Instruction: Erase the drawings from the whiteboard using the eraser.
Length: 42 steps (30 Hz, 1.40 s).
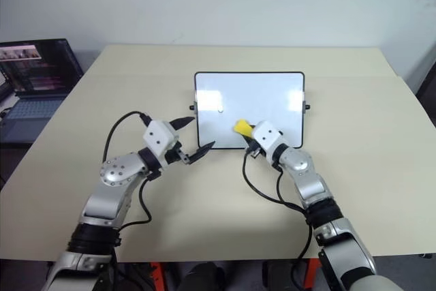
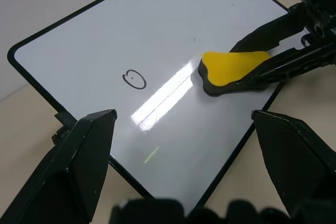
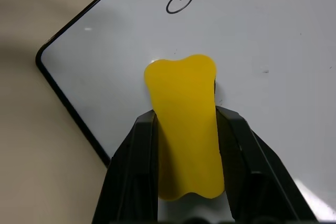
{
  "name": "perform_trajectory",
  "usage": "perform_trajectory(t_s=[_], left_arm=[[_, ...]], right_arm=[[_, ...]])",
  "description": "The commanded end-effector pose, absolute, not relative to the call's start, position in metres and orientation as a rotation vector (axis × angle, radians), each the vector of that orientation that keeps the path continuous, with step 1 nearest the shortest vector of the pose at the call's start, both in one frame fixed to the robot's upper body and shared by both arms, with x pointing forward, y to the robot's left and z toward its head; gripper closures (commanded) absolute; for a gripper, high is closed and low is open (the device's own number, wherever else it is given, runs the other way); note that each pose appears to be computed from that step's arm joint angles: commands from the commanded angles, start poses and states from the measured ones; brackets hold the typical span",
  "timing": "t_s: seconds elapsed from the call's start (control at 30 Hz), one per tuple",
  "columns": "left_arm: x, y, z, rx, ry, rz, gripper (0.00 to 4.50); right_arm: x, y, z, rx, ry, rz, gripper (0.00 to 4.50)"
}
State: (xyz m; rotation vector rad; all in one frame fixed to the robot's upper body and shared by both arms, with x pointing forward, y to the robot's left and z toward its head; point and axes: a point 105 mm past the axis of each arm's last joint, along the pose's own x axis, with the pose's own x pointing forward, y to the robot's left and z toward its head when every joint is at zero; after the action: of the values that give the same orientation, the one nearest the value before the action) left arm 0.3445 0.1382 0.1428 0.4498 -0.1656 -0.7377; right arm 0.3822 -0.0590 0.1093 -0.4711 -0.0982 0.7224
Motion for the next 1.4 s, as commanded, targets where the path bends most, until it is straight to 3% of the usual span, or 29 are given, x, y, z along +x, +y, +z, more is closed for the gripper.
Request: perform_trajectory(t_s=[0.03,0.3,0.47,0.67,0.83,1.4], left_arm=[[0.342,0.132,0.154,0.455,-0.220,-0.745,0.00],[0.345,0.128,0.154,0.448,-0.225,-0.756,0.00],[0.346,0.126,0.155,0.448,-0.228,-0.762,0.00],[0.346,0.125,0.155,0.450,-0.229,-0.769,0.00],[0.344,0.127,0.156,0.454,-0.230,-0.765,0.00],[0.338,0.132,0.154,0.458,-0.218,-0.749,0.00]], right_arm=[[0.379,-0.068,0.125,-0.459,-0.140,0.686,3.27],[0.380,-0.083,0.185,-0.415,-0.330,0.581,3.27],[0.395,-0.092,0.203,-0.419,-0.378,0.501,3.27],[0.423,-0.091,0.183,-0.437,-0.282,0.475,3.27],[0.432,-0.085,0.166,-0.451,-0.244,0.489,3.27],[0.384,-0.053,0.127,-0.415,-0.207,0.705,3.27]])
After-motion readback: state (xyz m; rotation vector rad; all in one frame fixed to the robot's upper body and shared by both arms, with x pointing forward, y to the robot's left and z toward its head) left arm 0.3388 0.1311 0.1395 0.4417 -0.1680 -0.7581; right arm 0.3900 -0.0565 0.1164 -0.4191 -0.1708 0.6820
